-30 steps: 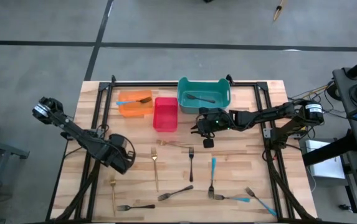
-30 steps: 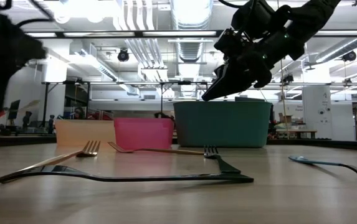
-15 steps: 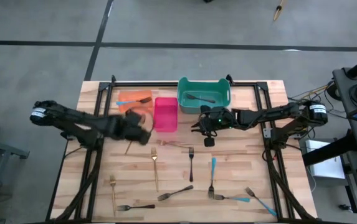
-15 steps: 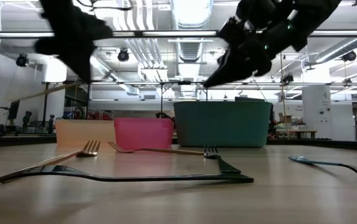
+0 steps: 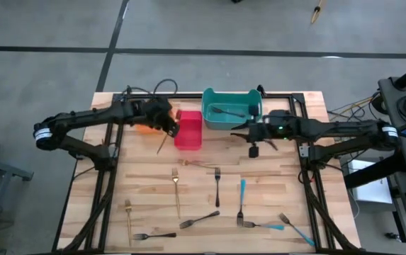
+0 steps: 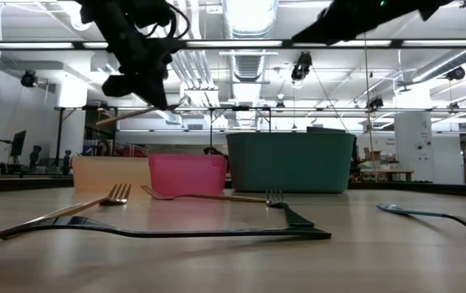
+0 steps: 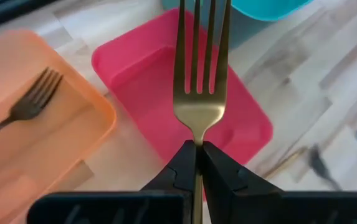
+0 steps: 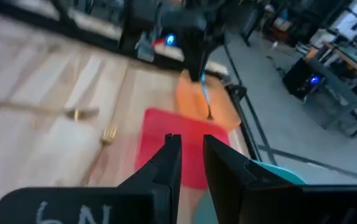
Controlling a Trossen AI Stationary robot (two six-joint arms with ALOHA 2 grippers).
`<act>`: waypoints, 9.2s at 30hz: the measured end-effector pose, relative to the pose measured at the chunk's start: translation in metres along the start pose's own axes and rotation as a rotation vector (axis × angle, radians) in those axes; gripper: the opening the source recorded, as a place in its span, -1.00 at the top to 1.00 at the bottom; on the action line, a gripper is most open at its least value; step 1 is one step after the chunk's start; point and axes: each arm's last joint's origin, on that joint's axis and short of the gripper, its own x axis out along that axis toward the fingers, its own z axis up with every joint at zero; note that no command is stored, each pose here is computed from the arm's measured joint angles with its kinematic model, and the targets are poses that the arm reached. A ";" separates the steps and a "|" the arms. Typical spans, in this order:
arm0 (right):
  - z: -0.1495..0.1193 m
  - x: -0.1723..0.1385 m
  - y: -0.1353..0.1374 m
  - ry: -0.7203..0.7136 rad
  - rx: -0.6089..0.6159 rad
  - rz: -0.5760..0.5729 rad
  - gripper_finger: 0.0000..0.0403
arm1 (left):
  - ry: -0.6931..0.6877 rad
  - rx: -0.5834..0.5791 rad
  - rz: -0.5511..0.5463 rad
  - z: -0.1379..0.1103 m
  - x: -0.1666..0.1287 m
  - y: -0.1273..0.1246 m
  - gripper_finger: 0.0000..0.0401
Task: Sort silverware by color (type)
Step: Put the gold fork into the red bin, then put the black fork into the green bin
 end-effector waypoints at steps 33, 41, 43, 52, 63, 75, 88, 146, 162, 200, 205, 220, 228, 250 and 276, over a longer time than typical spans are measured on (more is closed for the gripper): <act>-0.028 -0.016 0.011 0.314 0.120 0.105 0.72 | 0.140 -0.219 -0.114 0.053 0.060 0.001 1.00; -0.028 -0.017 0.011 0.318 0.124 0.106 0.72 | 0.209 -0.221 -0.059 0.062 0.070 -0.004 1.00; -0.029 -0.017 0.012 0.334 0.135 0.109 0.72 | 0.230 -0.231 -0.045 0.061 0.076 -0.003 1.00; -0.031 -0.018 0.012 0.350 0.143 0.112 0.72 | 0.280 -0.303 -0.057 0.057 0.084 -0.003 1.00; -0.031 -0.018 0.012 0.352 0.152 0.111 0.72 | 0.272 -0.357 0.050 0.054 0.084 0.003 0.99; -0.032 -0.019 0.013 0.367 0.170 0.112 0.72 | 0.265 -0.357 0.107 0.051 0.095 0.005 0.99; -0.032 -0.019 0.013 0.369 0.177 0.111 0.72 | 0.313 -0.350 0.130 0.045 0.116 0.005 0.98; 0.007 -0.007 0.009 -0.026 0.853 0.057 0.72 | -0.625 0.525 -0.698 -0.113 -0.046 -0.002 0.74; -0.020 0.047 0.044 0.271 1.326 0.217 0.72 | -0.609 0.521 -0.681 -0.122 -0.057 0.015 0.74; 0.037 0.101 0.177 1.156 1.533 0.039 0.72 | -0.684 0.611 -0.541 -0.115 -0.038 0.003 0.74; 0.038 0.120 0.186 1.196 1.491 0.008 0.72 | -0.679 0.613 -0.539 -0.115 -0.037 0.003 0.74; -0.019 0.180 0.180 1.236 1.481 -0.224 0.54 | -0.680 0.619 -0.539 -0.116 -0.040 0.005 0.74; -0.031 0.191 0.157 1.147 1.437 -0.340 0.23 | -0.708 0.634 -0.537 -0.116 -0.044 0.006 0.74; -0.069 0.203 0.170 1.228 1.241 -0.366 0.85 | -0.858 0.506 -0.303 -0.109 -0.054 0.015 0.74; 0.054 0.121 0.049 0.548 0.623 -0.175 0.95 | -1.043 0.581 -0.288 -0.102 -0.073 0.016 0.74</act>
